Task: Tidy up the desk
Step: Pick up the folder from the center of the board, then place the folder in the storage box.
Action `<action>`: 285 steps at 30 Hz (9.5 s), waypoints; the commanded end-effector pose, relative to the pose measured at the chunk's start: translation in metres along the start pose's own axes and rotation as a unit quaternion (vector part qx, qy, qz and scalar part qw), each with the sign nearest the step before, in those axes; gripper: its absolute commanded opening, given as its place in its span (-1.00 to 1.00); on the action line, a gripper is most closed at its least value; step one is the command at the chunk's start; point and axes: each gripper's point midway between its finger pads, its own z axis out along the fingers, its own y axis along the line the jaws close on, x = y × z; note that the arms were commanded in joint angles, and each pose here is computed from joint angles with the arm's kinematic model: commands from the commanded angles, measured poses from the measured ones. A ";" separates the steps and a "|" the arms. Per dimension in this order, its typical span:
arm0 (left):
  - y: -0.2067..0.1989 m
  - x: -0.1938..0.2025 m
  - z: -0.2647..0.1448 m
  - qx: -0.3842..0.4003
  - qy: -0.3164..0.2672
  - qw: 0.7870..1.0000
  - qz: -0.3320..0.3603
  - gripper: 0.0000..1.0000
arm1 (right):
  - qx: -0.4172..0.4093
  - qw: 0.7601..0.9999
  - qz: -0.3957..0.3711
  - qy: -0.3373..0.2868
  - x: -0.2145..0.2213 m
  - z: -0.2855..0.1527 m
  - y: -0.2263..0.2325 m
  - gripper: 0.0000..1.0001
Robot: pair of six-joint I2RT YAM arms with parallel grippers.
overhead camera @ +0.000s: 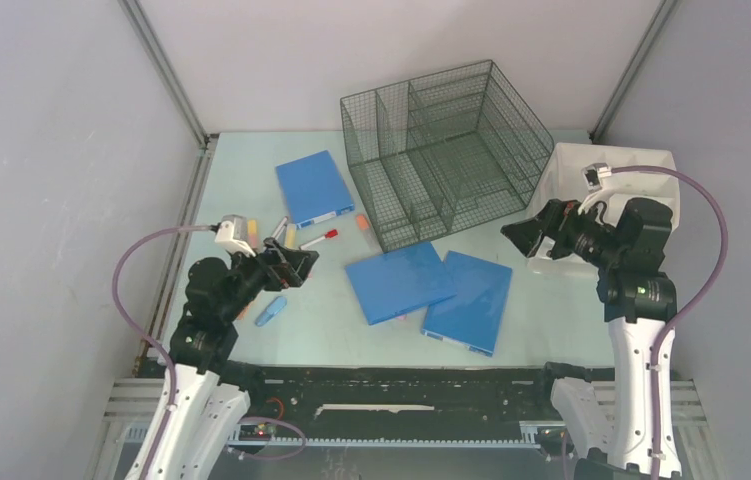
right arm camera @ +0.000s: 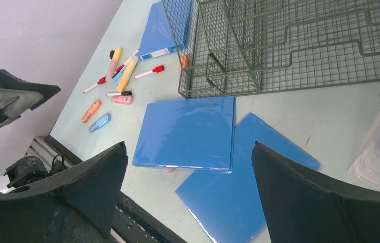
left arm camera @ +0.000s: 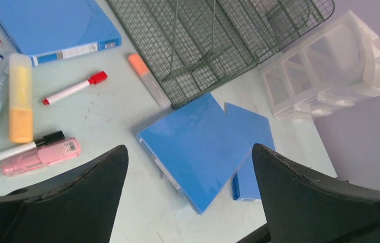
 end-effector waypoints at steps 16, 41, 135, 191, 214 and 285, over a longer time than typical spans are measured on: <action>-0.046 0.074 0.024 0.123 0.041 0.989 -0.076 1.00 | -0.154 0.976 -0.150 0.035 0.038 0.005 0.031 0.99; 0.002 0.156 0.054 0.012 0.065 0.959 -0.275 1.00 | -0.267 0.931 -0.242 0.064 0.084 -0.007 0.051 0.99; -0.189 0.050 -0.024 0.400 -0.032 0.916 0.013 -1.00 | -0.273 0.953 -0.110 0.071 0.070 0.022 0.049 0.99; -0.156 0.037 -0.012 0.350 -0.030 0.936 0.009 0.75 | -0.409 0.904 -0.112 0.062 0.068 -0.020 0.094 -1.00; -0.164 0.011 -0.015 0.362 -0.014 0.923 0.127 1.00 | -0.458 0.878 -0.118 0.074 0.075 -0.030 0.109 -1.00; -0.092 -0.086 0.046 0.018 -0.154 0.986 0.067 -1.00 | -0.244 0.951 -0.180 0.062 0.069 0.005 0.059 0.99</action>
